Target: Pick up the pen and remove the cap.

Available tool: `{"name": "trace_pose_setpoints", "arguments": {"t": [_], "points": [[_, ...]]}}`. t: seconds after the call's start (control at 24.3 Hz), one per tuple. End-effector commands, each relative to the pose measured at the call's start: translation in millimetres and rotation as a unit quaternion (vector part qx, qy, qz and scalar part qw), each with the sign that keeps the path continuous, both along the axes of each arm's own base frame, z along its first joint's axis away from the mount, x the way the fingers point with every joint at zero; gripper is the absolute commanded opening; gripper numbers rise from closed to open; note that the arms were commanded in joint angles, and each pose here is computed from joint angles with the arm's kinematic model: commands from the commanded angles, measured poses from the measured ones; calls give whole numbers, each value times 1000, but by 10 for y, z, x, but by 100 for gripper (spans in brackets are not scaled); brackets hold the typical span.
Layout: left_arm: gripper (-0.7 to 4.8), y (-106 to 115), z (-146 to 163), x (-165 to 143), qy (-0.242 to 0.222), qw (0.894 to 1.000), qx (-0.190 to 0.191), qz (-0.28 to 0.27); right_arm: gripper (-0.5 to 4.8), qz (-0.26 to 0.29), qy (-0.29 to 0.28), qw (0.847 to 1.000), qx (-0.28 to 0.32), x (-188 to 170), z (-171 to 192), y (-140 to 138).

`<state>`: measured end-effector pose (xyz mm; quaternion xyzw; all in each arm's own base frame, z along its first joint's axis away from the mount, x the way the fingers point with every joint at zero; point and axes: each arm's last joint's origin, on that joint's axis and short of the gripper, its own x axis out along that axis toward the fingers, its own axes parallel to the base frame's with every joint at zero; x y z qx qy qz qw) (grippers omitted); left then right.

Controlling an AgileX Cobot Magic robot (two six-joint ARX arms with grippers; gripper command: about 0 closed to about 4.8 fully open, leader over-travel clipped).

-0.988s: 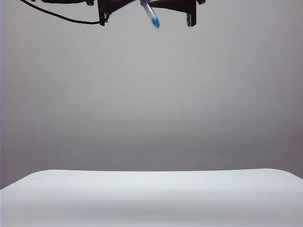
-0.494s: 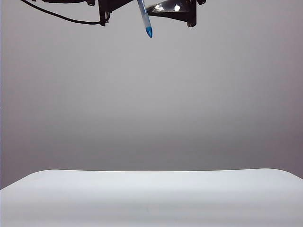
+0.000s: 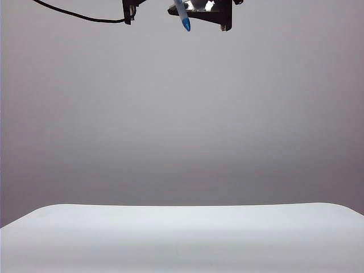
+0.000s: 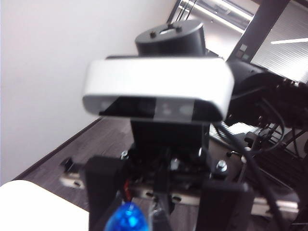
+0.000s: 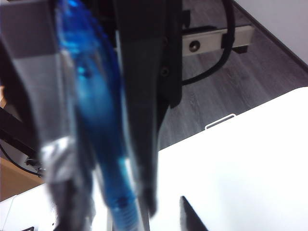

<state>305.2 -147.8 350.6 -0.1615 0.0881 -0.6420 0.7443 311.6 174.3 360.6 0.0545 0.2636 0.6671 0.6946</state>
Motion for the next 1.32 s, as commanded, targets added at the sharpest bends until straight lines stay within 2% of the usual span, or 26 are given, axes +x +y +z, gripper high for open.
{"name": "trace_pose_setpoints", "arguments": {"t": [0.04,0.12,0.16,0.21,0.45,0.74,1.07,1.24,1.32], "points": [[-6,-4,40,-15,-5,1000,-6,-5,150,11,-9,1000,7,-28,32,42],[-6,-2,42,-14,-2,1000,-7,-6,31,13,-9,1000,7,-35,31,55],[-6,-3,42,-15,-2,1000,-7,-7,2,13,-9,1000,7,-35,32,55],[-6,-3,42,-15,-1,1000,-7,-7,-5,13,-9,1000,7,-36,32,55],[-6,-1,33,-10,10,1000,-7,-2,-5,15,16,1000,-4,-65,-4,50],[-6,70,48,50,9,998,-19,64,-5,35,32,998,-38,-159,-101,29],[-6,100,148,52,-28,994,-52,93,-5,39,47,997,-47,-164,-212,32],[-6,103,155,57,-34,992,-55,105,-5,35,52,997,-54,-164,-256,32],[-6,181,155,102,-42,987,-56,143,-5,13,48,996,-80,-157,-298,24]]}}
